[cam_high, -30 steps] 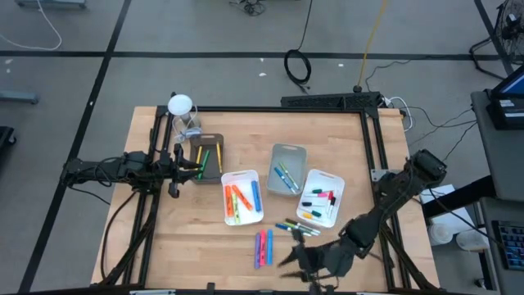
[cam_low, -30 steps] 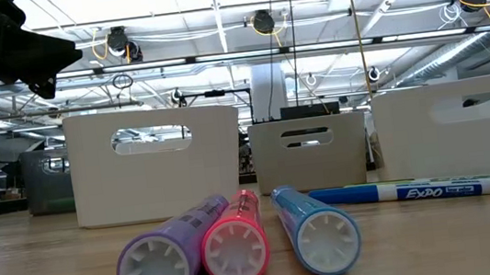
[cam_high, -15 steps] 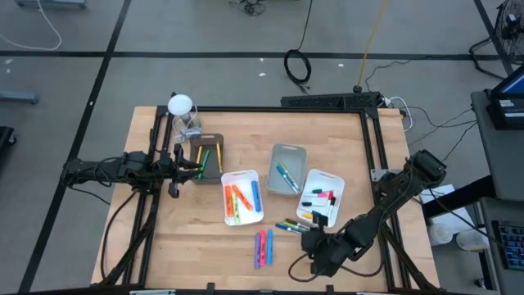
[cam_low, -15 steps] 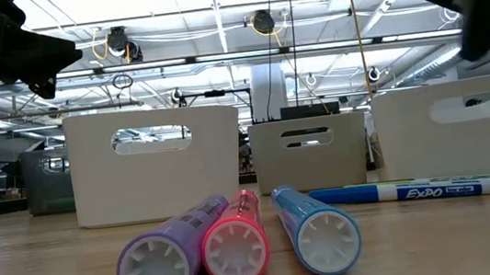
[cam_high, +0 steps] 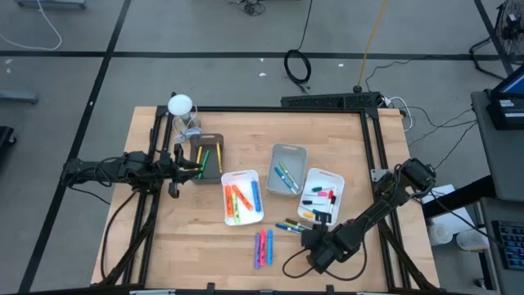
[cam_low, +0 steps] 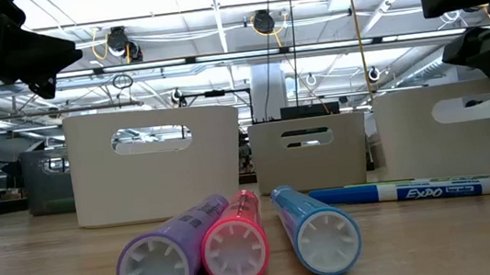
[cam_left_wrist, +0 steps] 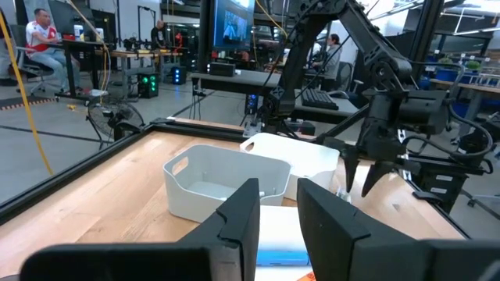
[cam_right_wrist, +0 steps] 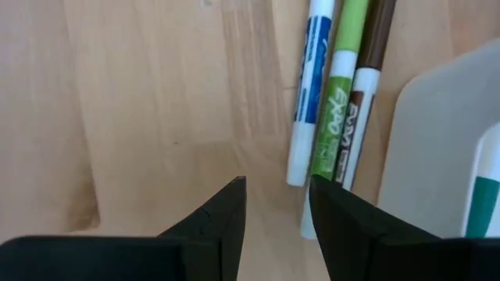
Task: Pick & Place Markers
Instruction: Put the brown dry erase marker into the gray bin
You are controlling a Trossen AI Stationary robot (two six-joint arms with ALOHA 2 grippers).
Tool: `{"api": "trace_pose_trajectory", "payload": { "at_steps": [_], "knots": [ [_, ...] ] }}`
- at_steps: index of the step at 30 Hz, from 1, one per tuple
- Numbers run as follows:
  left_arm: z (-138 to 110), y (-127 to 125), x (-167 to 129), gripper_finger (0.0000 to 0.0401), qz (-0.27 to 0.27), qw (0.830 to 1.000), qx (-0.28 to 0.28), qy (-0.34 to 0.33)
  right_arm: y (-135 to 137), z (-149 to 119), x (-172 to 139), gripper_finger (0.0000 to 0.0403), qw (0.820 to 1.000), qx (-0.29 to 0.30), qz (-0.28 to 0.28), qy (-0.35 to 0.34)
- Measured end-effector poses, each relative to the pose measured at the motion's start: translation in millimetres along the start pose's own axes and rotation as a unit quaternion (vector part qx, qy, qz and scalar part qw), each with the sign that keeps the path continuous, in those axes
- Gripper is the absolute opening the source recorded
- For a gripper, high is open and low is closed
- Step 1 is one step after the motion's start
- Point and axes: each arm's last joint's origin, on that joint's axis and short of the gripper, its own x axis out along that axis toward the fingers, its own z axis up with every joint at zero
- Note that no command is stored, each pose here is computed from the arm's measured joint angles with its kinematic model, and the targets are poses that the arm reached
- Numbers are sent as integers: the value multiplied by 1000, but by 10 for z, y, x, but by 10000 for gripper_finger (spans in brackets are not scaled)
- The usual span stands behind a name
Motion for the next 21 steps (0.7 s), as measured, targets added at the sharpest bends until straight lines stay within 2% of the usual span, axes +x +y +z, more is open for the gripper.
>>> {"api": "trace_pose_trajectory", "payload": {
  "at_steps": [11,21],
  "knots": [
    [0,0,0,90,0,1000,0,0,-131,1,19,132,999,0,-38,33],
    [0,0,0,90,0,1000,0,0,-256,12,126,132,998,-14,-48,44]
  ]
}}
